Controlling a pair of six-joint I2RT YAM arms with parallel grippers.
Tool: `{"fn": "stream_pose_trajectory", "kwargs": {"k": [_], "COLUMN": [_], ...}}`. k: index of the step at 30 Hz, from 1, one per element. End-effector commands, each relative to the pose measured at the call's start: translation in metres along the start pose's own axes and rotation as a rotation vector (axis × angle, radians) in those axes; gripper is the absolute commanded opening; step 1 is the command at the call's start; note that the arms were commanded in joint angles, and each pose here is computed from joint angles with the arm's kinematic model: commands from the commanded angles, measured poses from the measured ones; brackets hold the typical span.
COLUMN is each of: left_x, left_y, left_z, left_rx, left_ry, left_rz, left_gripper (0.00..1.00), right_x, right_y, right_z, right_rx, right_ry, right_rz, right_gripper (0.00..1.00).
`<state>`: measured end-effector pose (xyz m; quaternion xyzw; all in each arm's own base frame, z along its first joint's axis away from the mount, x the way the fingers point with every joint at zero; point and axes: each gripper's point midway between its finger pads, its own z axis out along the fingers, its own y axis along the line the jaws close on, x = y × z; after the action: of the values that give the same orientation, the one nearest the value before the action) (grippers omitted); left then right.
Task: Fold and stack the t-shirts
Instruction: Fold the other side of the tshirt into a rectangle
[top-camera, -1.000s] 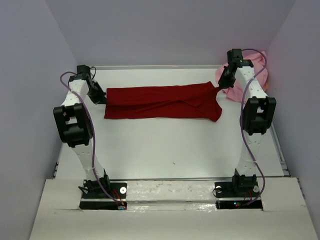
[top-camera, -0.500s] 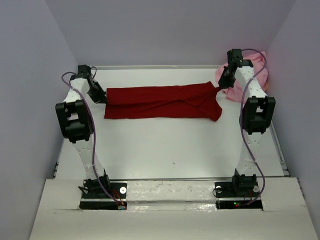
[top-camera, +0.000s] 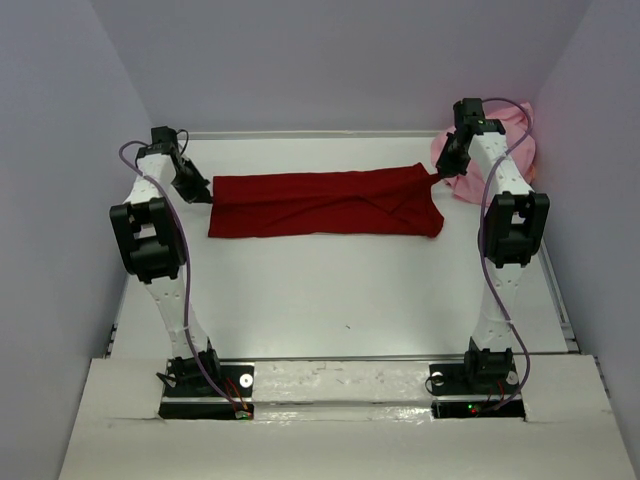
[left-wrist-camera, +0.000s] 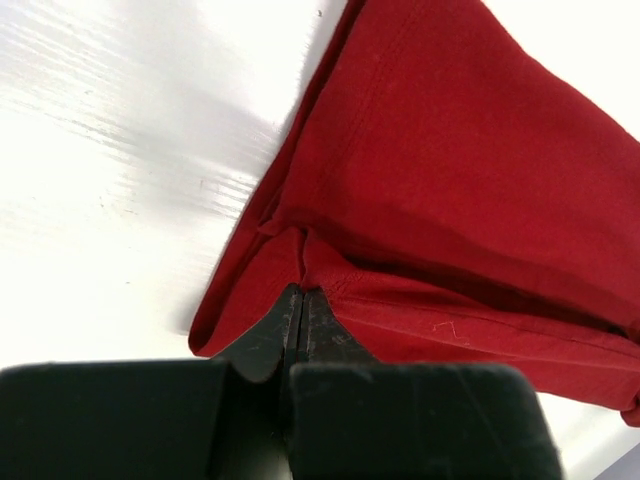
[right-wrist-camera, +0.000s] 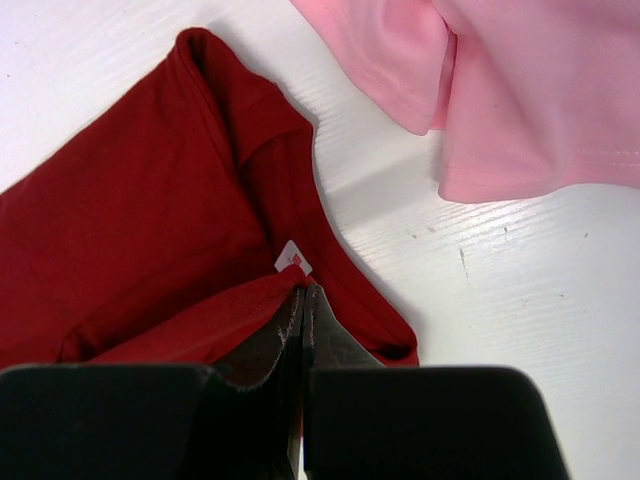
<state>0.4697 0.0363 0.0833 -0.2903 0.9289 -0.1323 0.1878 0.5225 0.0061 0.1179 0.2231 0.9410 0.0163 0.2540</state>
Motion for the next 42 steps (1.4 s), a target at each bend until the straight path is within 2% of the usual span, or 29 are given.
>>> {"fn": "stream_pose_trajectory", "kwargs": {"k": [1,12,13,14,16,17,18,19,22,28,33,37,42], "left_x": [-0.014,-0.018,-0.017,-0.018,-0.018,-0.019,-0.019,-0.021,-0.025,-0.036,-0.042,-0.030,0.005], "left_y": [0.006,0.013,0.013,0.012,0.013,0.013,0.013,0.013,0.012,-0.005,-0.022,-0.035,-0.028], "left_z": [-0.005,0.007,0.011,0.013,0.015,0.017,0.017,0.016,0.012,-0.015,-0.046,-0.067,-0.061], "left_rx": [-0.005,-0.001,0.001,0.006,0.008,0.009,0.008,0.006,0.003,0.057,0.106,0.185,0.221], "left_ry": [-0.034,-0.037,-0.032,-0.035,-0.034,-0.038,-0.040,-0.049,-0.067,-0.118,-0.160,-0.151,-0.089], "left_rz": [0.001,-0.005,-0.006,-0.003,-0.002,-0.002,0.001,0.003,0.007,0.006,0.026,0.055,0.054], "left_gripper": [0.03,0.05,0.07,0.10,0.23,0.36,0.41,0.51,0.61,0.61,0.61,0.61,0.61], "right_x": [-0.024,-0.018,-0.015,-0.017,-0.011,-0.014,-0.012,-0.010,-0.014,-0.022,-0.005,0.014,0.045], "right_y": [0.000,0.005,0.007,0.010,0.009,0.009,0.008,0.007,0.008,0.014,0.011,0.012,0.014], "right_z": [-0.003,0.014,0.017,0.018,0.023,0.022,0.025,0.025,0.018,-0.001,-0.009,-0.020,-0.030], "right_rx": [-0.014,-0.057,-0.070,-0.082,-0.086,-0.086,-0.088,-0.085,-0.099,-0.132,-0.141,-0.176,-0.233], "right_ry": [-0.073,-0.075,-0.068,-0.077,-0.064,-0.079,-0.077,-0.076,-0.104,-0.136,-0.088,-0.045,0.034], "right_rz": [-0.004,-0.021,-0.023,-0.026,-0.032,-0.034,-0.037,-0.037,-0.048,-0.041,-0.024,-0.002,0.025], "right_gripper": [0.00,0.00,0.02,0.15,0.30,0.40,0.45,0.63,0.65,0.66,0.65,0.64,0.63]}}
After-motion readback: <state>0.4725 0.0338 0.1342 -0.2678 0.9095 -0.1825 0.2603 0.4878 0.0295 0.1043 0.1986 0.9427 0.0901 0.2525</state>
